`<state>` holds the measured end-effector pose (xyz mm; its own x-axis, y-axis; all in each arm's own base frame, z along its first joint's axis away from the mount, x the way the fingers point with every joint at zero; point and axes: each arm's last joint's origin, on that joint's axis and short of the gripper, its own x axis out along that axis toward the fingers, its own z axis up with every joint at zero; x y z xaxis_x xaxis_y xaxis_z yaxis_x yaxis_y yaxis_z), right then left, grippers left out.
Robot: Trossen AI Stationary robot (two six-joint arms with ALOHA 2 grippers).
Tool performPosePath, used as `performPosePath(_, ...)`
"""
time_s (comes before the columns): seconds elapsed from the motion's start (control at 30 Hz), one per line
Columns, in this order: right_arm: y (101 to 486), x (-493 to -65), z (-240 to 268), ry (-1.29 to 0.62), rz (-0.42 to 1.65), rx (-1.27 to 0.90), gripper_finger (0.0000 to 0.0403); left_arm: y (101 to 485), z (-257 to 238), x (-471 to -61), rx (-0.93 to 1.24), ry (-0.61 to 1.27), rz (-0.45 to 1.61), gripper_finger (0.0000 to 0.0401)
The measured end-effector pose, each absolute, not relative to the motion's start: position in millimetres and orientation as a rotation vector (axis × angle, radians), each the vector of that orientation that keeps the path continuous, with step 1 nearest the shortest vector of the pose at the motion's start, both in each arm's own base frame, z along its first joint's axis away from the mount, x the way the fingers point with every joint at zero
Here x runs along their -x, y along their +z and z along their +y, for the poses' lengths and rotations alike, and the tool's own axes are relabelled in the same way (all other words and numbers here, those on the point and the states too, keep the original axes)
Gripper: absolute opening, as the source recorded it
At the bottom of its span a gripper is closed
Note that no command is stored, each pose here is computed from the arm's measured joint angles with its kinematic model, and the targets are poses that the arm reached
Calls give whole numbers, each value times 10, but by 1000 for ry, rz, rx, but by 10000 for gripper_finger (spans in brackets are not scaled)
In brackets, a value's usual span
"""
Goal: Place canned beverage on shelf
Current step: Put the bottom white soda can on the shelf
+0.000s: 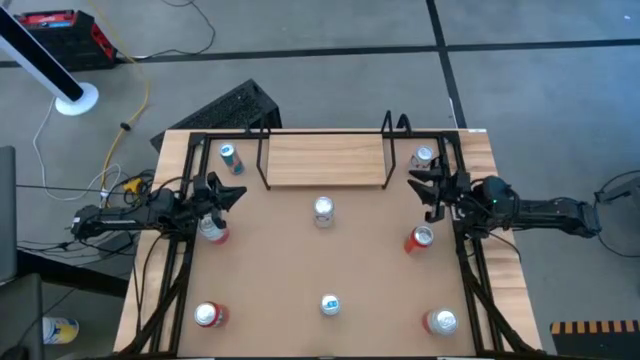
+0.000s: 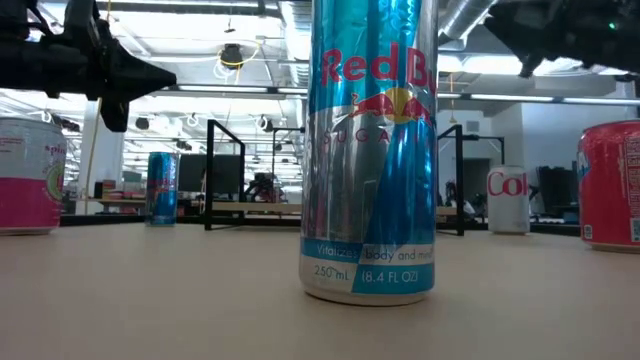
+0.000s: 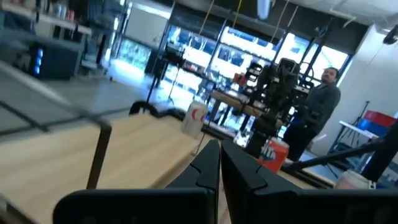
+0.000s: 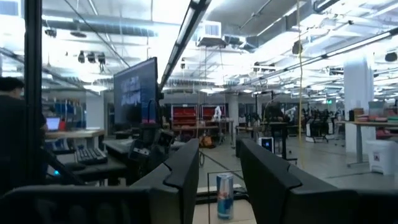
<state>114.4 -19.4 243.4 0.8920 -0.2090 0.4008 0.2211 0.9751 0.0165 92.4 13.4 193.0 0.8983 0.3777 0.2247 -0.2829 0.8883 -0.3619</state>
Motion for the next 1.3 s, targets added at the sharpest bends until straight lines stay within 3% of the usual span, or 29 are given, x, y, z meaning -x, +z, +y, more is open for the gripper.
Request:
performPosePath(0.5,3027,-1927,-4,-24,-249,364,143,1993,132,-907,235,350,-336,4)
performPosePath(0.73,3105,-2369,45,33,-52,336,149,1993,129,-908,153,354,-319,58)
performPosePath(1.07,3085,-2990,-81,-4,310,294,249,1993,129,-908,84,364,-306,168)
performPosePath(1.3,2951,-3276,-216,-14,495,280,307,1983,130,-911,76,366,-293,214)
